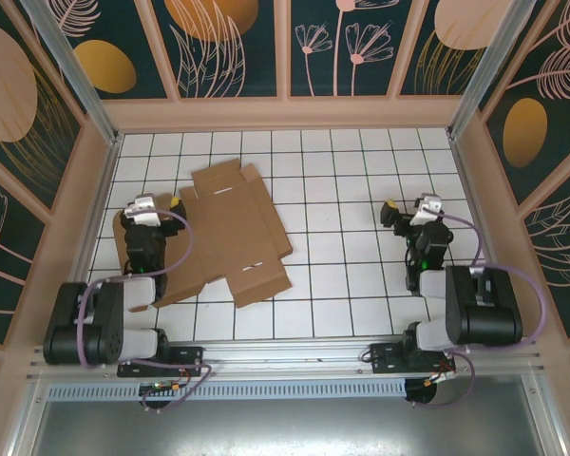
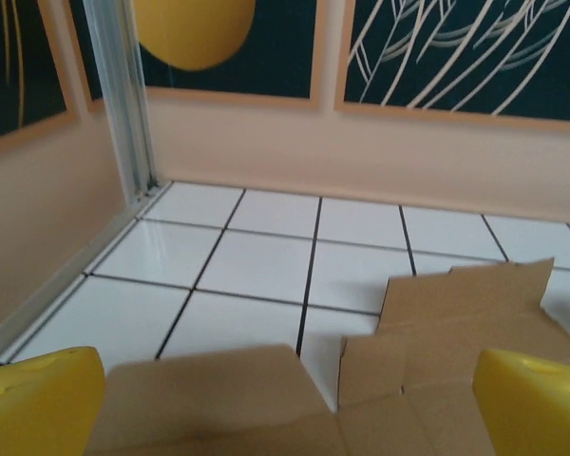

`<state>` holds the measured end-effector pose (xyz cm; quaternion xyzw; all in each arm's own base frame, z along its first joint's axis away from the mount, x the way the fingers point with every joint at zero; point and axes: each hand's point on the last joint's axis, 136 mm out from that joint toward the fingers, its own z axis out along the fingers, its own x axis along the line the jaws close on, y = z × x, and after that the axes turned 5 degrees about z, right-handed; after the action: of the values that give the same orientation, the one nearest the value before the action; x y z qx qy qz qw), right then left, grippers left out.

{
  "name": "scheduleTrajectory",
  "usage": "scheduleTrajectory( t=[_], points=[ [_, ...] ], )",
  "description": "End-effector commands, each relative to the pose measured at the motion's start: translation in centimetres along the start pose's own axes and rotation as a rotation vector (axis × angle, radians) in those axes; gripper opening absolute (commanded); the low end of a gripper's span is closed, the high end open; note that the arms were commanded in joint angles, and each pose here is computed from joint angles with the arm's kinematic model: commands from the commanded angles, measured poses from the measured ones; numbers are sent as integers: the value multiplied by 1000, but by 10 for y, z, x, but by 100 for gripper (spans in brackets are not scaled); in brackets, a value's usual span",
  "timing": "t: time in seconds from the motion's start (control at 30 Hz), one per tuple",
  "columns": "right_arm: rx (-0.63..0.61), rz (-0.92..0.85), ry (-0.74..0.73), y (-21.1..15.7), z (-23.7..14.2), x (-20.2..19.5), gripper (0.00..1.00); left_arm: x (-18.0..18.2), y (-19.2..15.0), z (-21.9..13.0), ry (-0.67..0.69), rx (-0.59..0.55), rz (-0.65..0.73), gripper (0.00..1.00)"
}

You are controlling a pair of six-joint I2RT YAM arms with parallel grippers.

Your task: Fold the paper box

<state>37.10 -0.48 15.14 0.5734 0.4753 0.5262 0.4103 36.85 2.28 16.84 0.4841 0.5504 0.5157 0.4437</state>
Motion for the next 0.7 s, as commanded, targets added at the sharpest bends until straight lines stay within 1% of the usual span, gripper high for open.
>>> scheduleTrajectory(
  t=[0.0, 0.07, 0.2, 0.23, 0.3, 0.37, 0.53, 0.67],
  points=[
    [14, -4, -2, 21, 6, 6, 99, 2, 19, 6, 36, 61, -70, 99],
    [48, 1, -5, 27, 11, 10, 99, -2, 26, 8, 42, 109, -179, 99],
    [151, 22, 33, 24, 26, 35, 99, -39, 30, -2, -54, 130, -236, 99],
    [186, 29, 36, 21, 31, 46, 99, -45, 26, -4, -69, 153, -277, 99],
    [248, 24, 71, 11, 39, 73, 99, -50, 12, -6, -67, 215, -359, 99],
    [311, 65, 118, 0, 49, 102, 99, -52, -4, -8, -60, 274, -409, 99],
    [514, 305, 338, -35, 63, 185, 97, -42, -42, -15, 23, 384, -422, 99],
    [614, 374, 450, -63, 63, 243, 95, -42, -66, -17, 51, 475, -422, 99]
  ],
)
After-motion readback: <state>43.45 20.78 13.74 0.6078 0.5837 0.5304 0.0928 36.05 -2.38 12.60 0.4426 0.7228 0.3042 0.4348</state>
